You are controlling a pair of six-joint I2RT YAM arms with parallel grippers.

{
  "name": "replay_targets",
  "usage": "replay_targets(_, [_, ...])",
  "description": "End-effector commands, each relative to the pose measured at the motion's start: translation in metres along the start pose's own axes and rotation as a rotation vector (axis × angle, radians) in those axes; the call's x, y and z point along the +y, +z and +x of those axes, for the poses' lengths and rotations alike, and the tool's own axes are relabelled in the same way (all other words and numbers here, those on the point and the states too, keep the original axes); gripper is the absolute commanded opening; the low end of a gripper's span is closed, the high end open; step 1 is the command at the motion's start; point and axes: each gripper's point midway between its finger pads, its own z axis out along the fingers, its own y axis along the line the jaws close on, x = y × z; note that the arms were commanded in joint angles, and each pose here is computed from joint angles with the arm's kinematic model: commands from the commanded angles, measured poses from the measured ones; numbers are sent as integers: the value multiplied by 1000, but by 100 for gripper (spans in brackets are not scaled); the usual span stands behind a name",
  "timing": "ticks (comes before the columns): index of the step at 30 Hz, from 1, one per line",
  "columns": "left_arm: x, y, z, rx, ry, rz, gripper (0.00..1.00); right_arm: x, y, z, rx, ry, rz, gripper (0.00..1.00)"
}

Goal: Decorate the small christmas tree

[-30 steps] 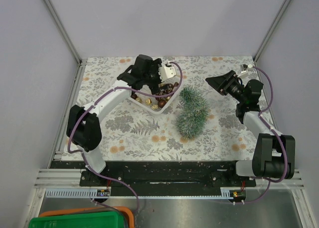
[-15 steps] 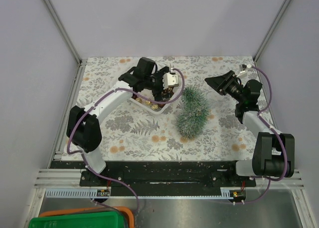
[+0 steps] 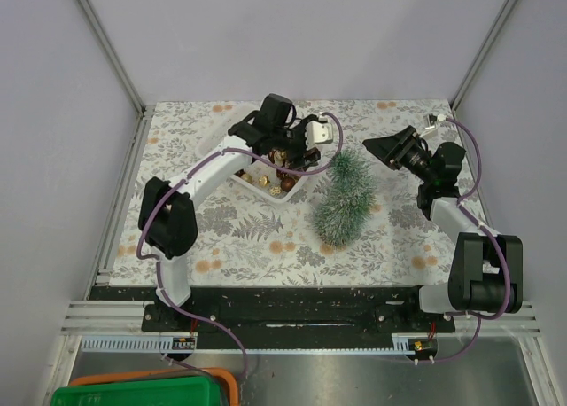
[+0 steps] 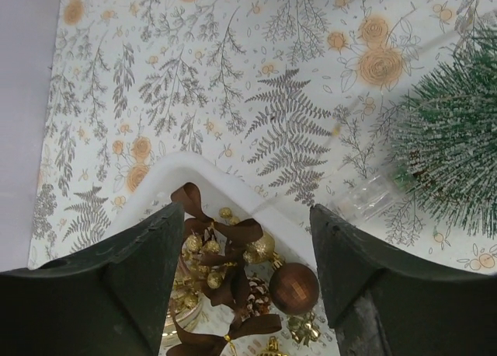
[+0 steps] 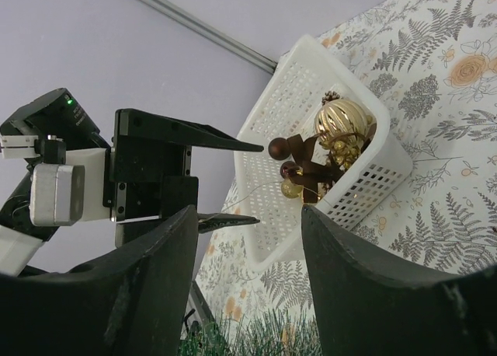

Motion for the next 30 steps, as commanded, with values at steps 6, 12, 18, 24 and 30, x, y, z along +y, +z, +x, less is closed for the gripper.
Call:
replay_targets(6, [-1,10,-31,-74,69,41,60,18,4,7,25,-33,-67,63])
replay_targets(12, [-2,14,-25,-65,65,43,23,23,8,19,46,-35,-75,63])
replay_targets(18, [19,4,-38,-110,7,-52,0,24,7,21,49,-42,-76,63])
replay_targets(24, [57,-32,-59,-211,-150,-181,0,27,7,20,49,-45,-84,62])
replay_targets(30, [50,-46,-79,-298,-226,-135,0,34,11,28,68,-46,-107,63])
